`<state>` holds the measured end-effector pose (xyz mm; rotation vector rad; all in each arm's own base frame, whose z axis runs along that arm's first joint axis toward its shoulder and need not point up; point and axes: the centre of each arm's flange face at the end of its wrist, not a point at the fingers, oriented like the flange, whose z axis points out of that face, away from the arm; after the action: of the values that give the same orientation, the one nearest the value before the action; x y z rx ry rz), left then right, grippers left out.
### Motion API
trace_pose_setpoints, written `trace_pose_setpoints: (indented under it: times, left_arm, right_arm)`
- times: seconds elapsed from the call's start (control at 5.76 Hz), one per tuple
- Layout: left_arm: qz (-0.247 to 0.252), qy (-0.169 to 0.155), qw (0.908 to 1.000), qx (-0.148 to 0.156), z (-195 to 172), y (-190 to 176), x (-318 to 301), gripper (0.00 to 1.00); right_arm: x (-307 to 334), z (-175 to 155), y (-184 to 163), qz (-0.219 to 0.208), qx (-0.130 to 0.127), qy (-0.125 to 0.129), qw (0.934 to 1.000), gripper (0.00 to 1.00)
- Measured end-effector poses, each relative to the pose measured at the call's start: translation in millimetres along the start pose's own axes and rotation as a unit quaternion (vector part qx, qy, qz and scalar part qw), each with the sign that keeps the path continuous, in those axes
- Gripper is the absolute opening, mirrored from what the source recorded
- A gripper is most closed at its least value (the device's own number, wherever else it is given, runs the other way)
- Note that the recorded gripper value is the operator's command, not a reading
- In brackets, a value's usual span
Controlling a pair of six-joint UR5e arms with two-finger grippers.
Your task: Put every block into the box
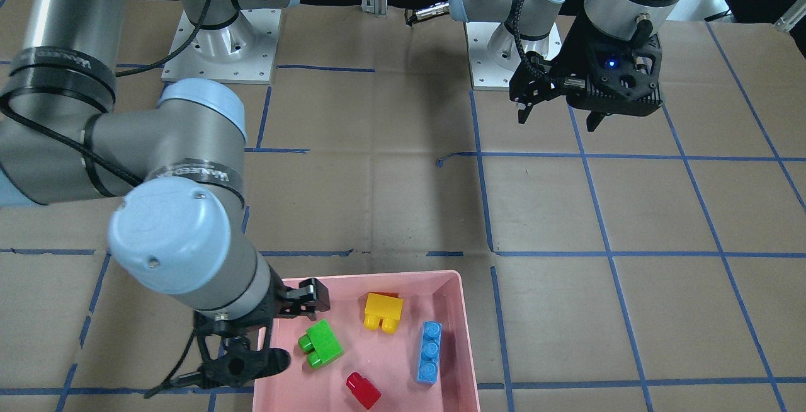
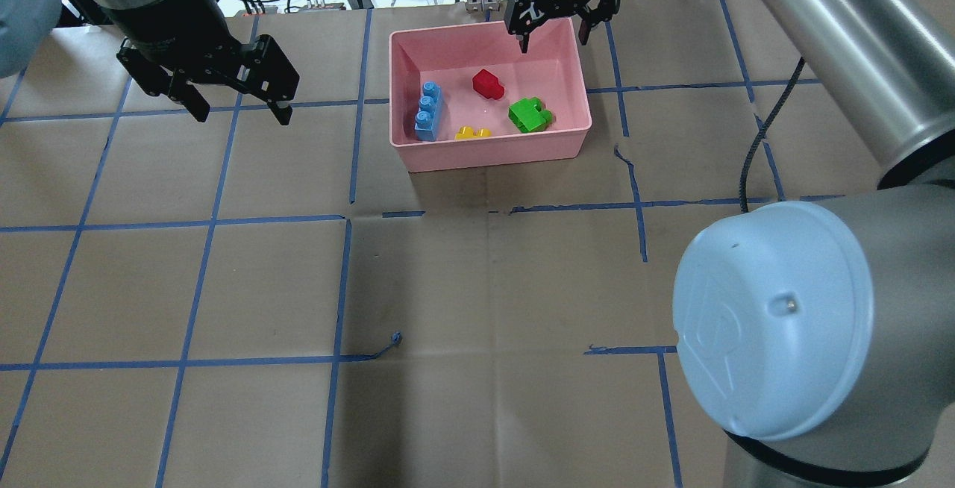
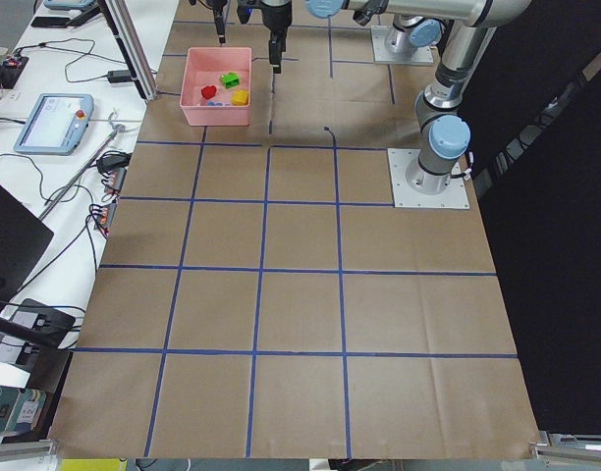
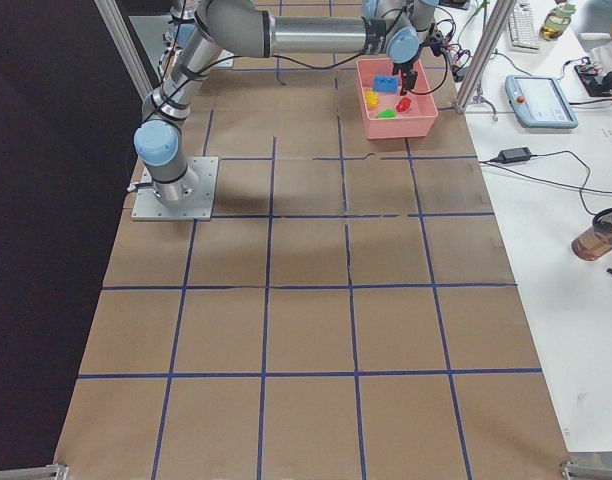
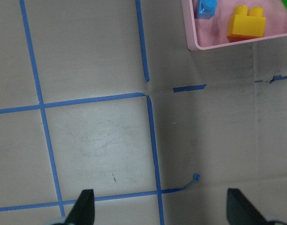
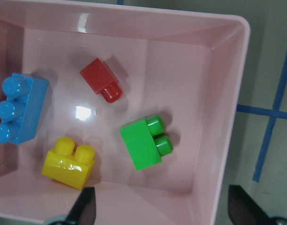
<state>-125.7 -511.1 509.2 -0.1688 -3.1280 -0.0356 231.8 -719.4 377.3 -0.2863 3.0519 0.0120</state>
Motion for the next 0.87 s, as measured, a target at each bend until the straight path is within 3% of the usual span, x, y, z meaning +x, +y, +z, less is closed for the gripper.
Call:
trace_pose_setpoints:
  times: [0.35,0.69,0.87]
  left_arm:
    - [0.0,-0.003,1.0,-0.003,2.9,-2.4,-1.0,0.99]
    - [0.002,0.002,1.0,-0.005,7.7,-7.8,1.8,0.99]
    - [0.002,0.001,1.0,-0.005,8.4,-8.8,3.1,0.99]
  right_arm:
    - [28.5,-55.9,71.2,0.012,-0.025,0.009,0.9996,0.99]
    - [21.1,-93.4,164.6,0.035,-0.026,0.024,0.9988,0.99]
    - [27.0,-107.8,194.9,0.043,-0.032,0.042,0.9977,0.99]
